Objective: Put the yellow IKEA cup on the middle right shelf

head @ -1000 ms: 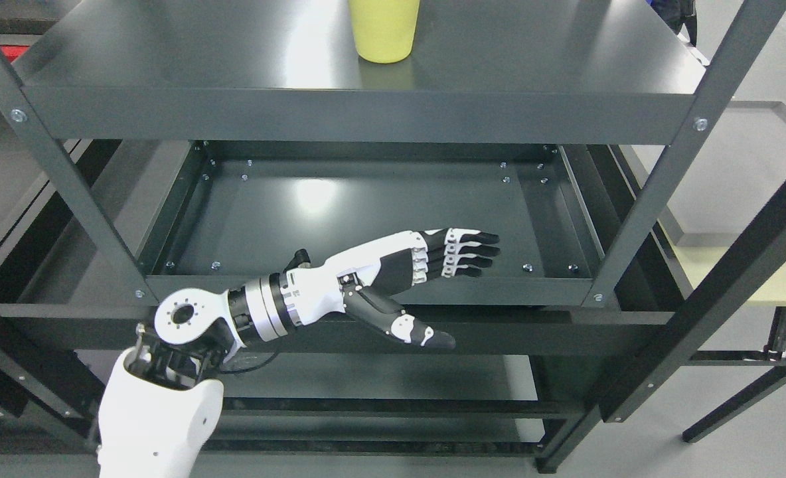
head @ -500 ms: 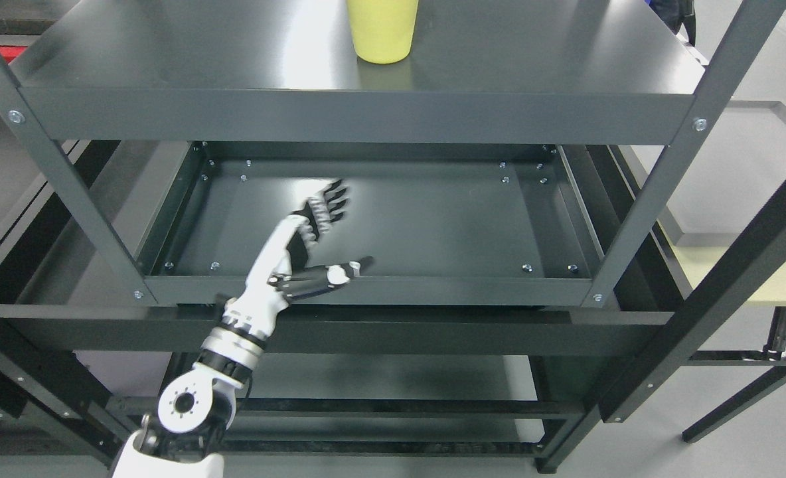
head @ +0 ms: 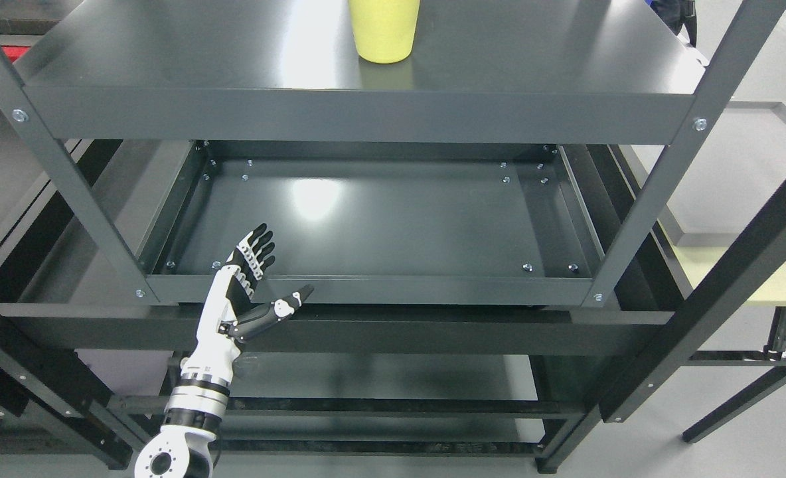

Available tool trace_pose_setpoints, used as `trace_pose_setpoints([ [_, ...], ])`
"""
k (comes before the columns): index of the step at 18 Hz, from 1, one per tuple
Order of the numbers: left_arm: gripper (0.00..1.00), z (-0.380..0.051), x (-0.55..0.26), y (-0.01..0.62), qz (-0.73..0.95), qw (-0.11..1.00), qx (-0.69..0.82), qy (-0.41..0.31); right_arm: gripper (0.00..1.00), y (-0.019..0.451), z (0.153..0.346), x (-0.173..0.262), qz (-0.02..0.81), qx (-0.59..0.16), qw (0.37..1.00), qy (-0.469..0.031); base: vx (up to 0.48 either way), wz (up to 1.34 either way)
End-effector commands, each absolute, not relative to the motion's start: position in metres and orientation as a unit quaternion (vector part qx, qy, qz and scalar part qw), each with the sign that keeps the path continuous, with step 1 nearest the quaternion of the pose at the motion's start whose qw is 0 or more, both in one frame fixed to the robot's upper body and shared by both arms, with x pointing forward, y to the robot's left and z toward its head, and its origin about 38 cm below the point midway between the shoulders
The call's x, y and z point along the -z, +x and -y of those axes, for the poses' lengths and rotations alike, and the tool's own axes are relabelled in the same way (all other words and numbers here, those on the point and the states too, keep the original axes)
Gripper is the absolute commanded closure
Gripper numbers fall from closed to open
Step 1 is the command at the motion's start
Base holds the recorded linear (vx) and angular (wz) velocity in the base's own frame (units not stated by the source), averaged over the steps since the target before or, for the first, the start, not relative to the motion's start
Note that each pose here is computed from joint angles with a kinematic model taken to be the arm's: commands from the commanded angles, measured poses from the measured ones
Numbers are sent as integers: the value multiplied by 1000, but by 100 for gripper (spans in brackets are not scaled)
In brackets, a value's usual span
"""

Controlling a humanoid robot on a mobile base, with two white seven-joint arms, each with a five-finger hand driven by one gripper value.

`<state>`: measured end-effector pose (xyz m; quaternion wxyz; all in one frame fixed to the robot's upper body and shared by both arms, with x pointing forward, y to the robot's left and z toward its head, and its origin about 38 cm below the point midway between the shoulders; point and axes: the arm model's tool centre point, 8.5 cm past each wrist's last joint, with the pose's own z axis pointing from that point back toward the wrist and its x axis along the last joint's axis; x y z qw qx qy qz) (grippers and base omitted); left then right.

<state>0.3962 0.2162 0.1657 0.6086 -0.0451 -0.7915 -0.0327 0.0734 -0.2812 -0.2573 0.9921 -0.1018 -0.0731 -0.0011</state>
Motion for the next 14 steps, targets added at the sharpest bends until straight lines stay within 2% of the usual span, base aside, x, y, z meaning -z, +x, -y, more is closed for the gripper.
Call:
trace_pose_setpoints([
  [1,1,-254,-186,394,810,586,1,-5,1,64,291,257,66,4,992,-108,0,0],
  [14,1,-250,-190,398,807,590,4,-9,1,64,291,257,66,4,992,-108,0,0],
])
